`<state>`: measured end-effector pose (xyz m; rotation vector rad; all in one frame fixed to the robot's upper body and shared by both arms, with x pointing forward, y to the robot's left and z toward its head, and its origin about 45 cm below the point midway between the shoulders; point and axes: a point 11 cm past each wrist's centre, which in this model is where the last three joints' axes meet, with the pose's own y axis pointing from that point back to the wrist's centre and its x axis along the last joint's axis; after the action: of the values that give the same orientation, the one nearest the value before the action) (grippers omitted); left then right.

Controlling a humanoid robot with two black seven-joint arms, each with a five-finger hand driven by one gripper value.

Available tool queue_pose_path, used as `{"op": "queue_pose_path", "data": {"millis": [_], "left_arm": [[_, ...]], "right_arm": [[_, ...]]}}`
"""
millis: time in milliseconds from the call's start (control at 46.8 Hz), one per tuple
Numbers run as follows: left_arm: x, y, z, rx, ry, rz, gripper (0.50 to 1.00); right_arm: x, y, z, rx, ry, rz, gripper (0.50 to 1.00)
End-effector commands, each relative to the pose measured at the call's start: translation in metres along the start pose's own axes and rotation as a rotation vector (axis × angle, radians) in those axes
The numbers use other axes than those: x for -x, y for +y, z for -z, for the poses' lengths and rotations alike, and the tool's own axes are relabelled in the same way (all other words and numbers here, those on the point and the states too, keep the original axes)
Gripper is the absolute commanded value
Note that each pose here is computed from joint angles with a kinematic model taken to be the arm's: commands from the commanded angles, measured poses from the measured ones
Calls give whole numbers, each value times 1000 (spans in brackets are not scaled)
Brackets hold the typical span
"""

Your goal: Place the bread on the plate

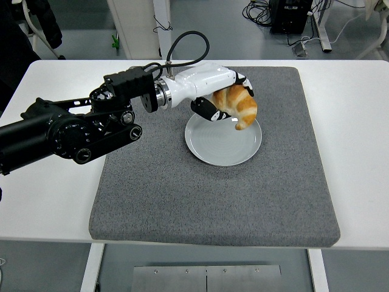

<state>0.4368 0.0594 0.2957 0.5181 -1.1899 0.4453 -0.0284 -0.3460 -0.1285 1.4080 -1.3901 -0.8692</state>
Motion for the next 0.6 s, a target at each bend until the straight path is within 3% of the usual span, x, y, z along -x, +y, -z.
{"op": "queue_pose_path", "data": {"millis": [0,321,577], "left_arm": [[5,-6,4,-20,-1,7,510],[20,-15,3,-30,16,22,511],[57,-15,17,-84,-10,106,510]], "right_arm": [[0,0,0,0,0,0,1000],[0,0,0,0,-1,1,1000],[0,0,0,0,0,0,1000]]}}
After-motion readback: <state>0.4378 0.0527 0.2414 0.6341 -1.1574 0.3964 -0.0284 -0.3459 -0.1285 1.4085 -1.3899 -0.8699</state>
